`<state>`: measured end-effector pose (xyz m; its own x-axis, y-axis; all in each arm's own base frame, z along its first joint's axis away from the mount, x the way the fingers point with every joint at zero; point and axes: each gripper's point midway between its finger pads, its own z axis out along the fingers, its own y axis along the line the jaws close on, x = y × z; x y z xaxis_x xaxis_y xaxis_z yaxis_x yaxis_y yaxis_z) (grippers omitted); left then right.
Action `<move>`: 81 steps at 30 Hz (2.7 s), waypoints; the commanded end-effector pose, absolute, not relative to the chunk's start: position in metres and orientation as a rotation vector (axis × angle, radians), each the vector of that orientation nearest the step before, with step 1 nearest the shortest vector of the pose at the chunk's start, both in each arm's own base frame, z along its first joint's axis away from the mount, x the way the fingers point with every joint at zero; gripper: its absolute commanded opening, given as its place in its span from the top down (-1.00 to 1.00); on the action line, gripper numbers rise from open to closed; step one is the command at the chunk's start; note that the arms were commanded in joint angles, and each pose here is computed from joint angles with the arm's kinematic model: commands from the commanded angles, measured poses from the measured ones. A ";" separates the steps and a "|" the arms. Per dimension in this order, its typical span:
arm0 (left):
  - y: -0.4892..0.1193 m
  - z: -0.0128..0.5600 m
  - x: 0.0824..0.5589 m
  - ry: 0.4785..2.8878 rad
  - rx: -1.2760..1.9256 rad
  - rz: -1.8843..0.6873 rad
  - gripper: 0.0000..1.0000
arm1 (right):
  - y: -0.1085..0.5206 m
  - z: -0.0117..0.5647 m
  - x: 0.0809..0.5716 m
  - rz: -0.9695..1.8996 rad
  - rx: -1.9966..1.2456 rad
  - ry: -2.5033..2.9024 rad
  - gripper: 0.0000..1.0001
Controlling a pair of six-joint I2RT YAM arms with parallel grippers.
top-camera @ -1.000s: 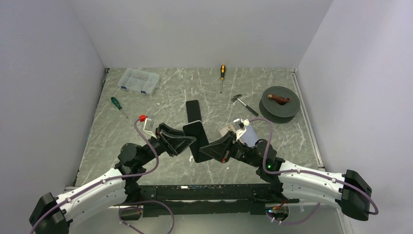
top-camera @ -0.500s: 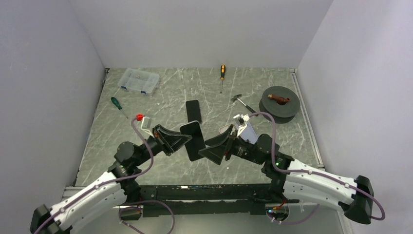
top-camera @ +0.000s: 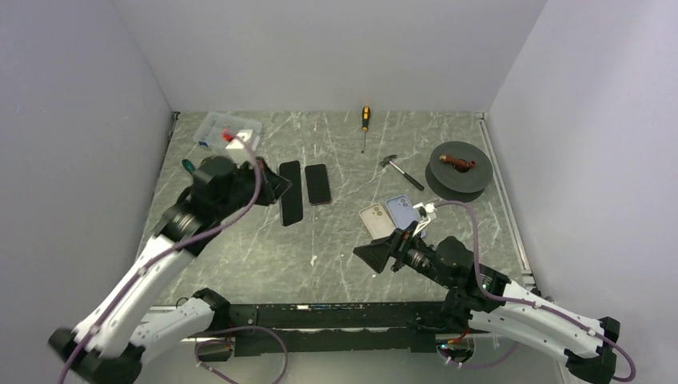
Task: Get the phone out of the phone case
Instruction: Place the phone at the center of the board.
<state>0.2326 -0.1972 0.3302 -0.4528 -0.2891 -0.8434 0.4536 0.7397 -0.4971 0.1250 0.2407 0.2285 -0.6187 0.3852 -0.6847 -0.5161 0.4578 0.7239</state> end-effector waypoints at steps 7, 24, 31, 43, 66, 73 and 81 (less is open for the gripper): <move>-0.164 0.208 0.326 2.214 -0.095 -0.857 1.00 | 0.253 0.204 0.114 1.291 -0.203 1.946 -0.99; -0.170 0.132 0.405 2.303 -0.142 -1.046 1.00 | 0.244 0.216 0.109 1.263 -0.252 1.944 -0.99; -0.167 0.120 0.430 2.277 -0.155 -1.115 1.00 | 0.242 0.208 0.113 1.234 -0.250 1.956 -0.99; -0.178 0.096 0.453 2.278 -0.162 -1.219 1.00 | 0.239 0.208 0.127 1.170 -0.241 1.943 -0.99; -0.161 0.055 0.455 2.369 -0.204 -1.209 0.46 | 0.226 0.182 0.153 1.169 -0.208 2.027 -0.99; -0.152 0.057 0.454 2.394 -0.197 -1.169 0.31 | 0.224 0.180 0.155 1.161 -0.196 2.039 -0.99; -0.148 0.059 0.452 2.411 -0.180 -1.121 0.21 | 0.225 0.178 0.157 1.150 -0.197 2.056 -0.99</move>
<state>0.4430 -0.1490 0.0398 -0.8972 -0.3337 -0.2892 0.0060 0.6456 -0.7636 0.1533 0.2219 0.1636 -0.7296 0.2081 -0.6515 -0.4269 0.6057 0.6715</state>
